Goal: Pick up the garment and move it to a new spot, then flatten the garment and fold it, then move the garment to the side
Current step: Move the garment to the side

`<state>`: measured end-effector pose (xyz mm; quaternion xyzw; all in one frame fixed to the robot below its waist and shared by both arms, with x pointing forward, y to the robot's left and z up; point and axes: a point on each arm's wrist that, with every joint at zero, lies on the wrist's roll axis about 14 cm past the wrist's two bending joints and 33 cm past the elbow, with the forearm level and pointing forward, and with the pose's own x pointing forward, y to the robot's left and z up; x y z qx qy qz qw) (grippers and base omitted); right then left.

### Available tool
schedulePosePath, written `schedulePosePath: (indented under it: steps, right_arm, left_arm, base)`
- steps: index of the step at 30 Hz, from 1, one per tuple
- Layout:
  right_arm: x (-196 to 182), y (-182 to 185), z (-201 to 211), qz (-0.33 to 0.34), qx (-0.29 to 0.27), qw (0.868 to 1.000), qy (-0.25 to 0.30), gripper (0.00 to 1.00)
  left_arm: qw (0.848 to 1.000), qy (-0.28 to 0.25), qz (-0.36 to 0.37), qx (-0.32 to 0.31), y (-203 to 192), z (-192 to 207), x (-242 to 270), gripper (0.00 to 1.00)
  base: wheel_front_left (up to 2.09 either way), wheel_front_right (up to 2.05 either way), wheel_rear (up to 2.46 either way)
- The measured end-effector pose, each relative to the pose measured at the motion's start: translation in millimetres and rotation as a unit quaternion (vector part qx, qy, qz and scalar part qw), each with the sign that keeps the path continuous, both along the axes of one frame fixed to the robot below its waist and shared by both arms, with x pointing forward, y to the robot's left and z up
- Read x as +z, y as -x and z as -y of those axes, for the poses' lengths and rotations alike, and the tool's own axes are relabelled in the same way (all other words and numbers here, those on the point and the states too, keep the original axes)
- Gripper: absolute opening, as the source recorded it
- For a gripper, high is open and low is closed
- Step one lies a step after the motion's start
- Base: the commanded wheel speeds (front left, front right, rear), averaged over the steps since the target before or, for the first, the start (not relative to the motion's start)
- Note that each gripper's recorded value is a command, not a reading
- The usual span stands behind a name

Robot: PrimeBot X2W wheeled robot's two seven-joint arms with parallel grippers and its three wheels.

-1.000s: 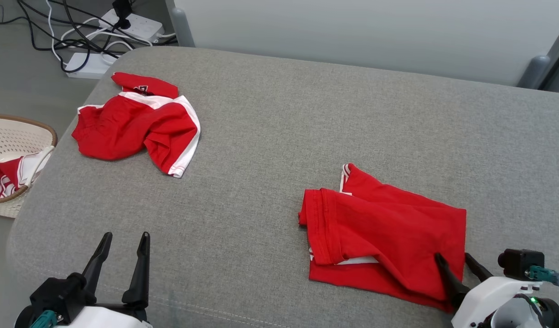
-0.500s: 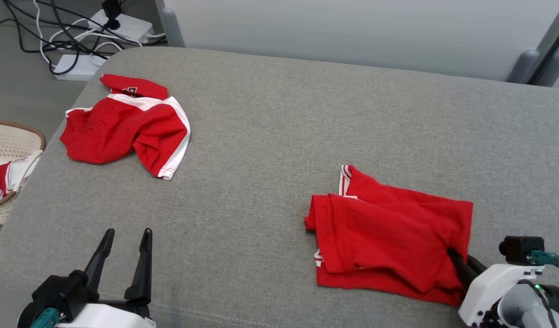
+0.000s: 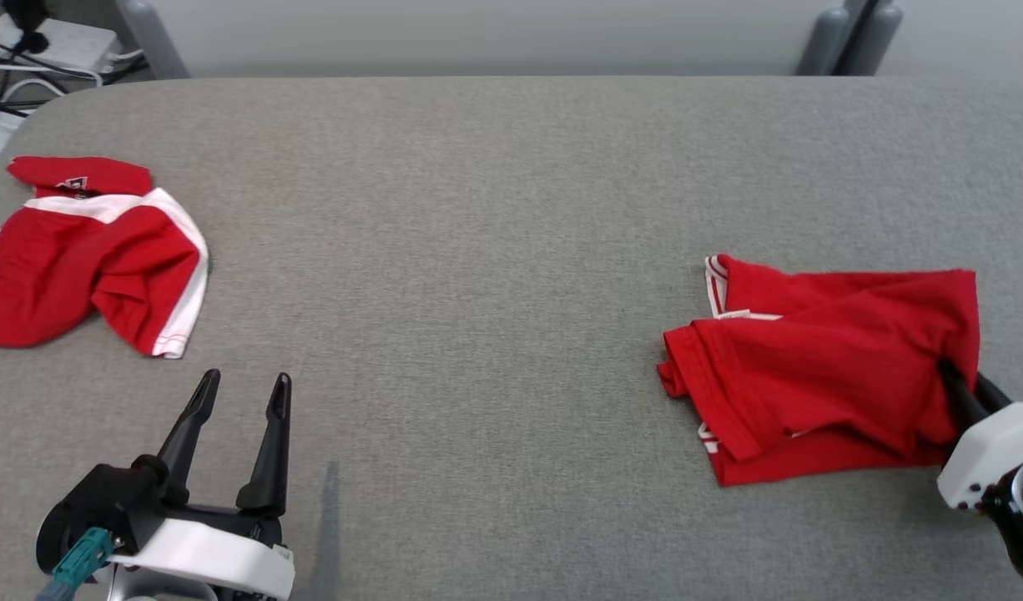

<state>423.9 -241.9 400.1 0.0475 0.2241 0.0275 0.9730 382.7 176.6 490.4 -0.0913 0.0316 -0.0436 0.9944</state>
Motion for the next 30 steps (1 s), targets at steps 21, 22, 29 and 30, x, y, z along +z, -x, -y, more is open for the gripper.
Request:
schedulePosePath:
  steps: [21, 22, 29, 30]
  right_arm:
    - [8.6, -19.4, 150.7, 0.003, -0.158, 0.979, 0.130, 0.00]
    - [10.2, -20.8, 155.8, 0.006, -0.163, 0.977, 0.134, 0.00]
    - [11.9, -40.1, 167.1, 0.018, -0.188, 0.973, 0.133, 1.00]
    - [11.5, -41.3, 167.4, 0.018, -0.189, 0.973, 0.133, 1.00]
  left_arm:
    - [0.985, -0.009, -0.035, -0.166, -71.5, 85.9, -32.3, 1.00]
    - [0.985, -0.011, -0.037, -0.169, -72.9, 86.8, -34.0, 1.00]
    - [0.984, -0.016, -0.053, -0.170, -77.2, 82.9, -49.4, 1.00]
    - [0.984, -0.016, -0.052, -0.169, -77.8, 82.3, -49.4, 1.00]
  base:
    - [0.00, 0.00, 0.00]
    - [0.00, 0.00, 0.00]
    - [0.00, 0.00, 0.00]
    - [0.00, 0.00, 0.00]
